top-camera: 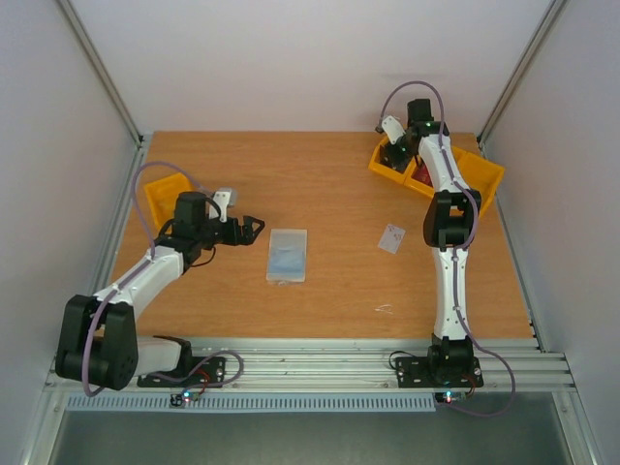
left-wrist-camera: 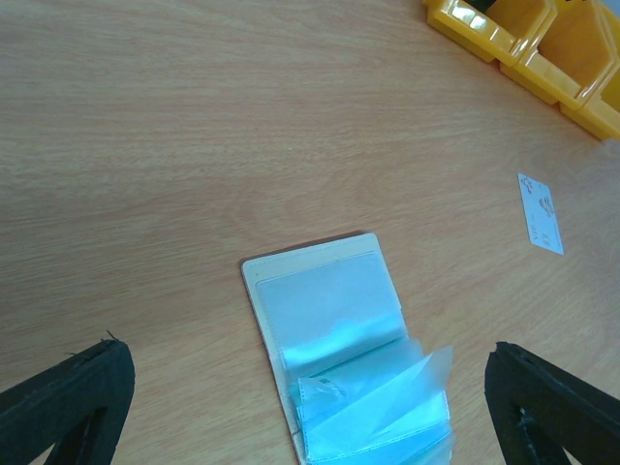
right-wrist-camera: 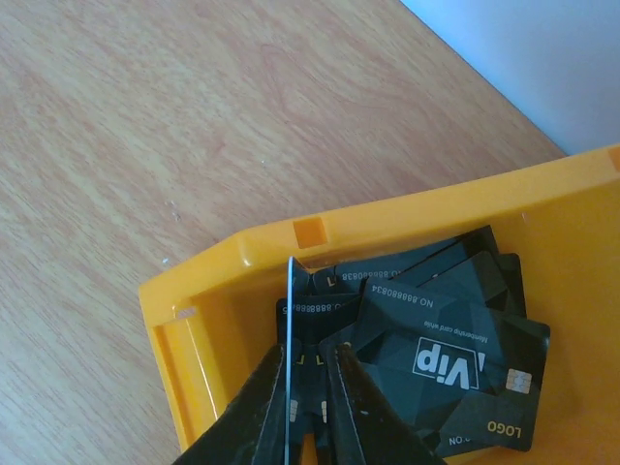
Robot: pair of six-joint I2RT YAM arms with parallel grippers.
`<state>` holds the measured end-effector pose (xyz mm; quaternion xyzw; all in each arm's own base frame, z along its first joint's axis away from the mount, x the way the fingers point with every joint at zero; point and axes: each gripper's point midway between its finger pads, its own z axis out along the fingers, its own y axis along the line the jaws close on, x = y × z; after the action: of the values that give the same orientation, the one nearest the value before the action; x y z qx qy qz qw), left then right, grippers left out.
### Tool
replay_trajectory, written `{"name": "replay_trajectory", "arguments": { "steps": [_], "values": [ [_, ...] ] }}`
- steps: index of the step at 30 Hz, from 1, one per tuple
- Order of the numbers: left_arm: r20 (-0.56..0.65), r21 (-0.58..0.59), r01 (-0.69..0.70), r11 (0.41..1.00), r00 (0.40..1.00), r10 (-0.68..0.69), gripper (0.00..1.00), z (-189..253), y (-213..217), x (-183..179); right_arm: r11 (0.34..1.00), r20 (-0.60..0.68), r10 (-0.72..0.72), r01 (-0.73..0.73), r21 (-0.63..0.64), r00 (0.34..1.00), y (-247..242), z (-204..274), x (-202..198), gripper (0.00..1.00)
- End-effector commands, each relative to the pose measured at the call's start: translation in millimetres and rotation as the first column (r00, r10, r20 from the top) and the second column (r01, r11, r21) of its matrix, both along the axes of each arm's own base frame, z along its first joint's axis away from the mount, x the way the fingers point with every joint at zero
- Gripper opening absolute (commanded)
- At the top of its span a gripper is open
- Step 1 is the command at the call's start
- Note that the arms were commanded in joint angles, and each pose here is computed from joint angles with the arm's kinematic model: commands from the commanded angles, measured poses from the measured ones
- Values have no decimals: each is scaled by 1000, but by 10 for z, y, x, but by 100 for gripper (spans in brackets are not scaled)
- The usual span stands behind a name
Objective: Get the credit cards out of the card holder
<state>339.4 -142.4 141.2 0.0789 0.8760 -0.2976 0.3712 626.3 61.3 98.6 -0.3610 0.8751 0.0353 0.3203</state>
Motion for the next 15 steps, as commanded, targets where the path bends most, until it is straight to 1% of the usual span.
{"name": "replay_trajectory", "arguments": {
  "steps": [1,4,9,12,15],
  "values": [
    [36,2,-9,1000,999,9,99,105,9,117,1000,37,1,0,-13,999,-51,-8,87,10],
    [35,1,-11,1000,999,11,99,109,13,127,999,52,-20,21,-33,998,-99,16,122,11],
    [32,-4,-11,1000,999,11,99,111,7,137,989,132,-97,110,-96,986,-275,129,289,22],
    [33,-4,-11,1000,999,11,99,108,5,140,975,185,-140,169,-147,973,-412,169,385,33],
    [39,-4,-11,1000,999,11,99,123,7,140,928,270,-222,288,-236,937,-681,268,502,47]
  ]
}}
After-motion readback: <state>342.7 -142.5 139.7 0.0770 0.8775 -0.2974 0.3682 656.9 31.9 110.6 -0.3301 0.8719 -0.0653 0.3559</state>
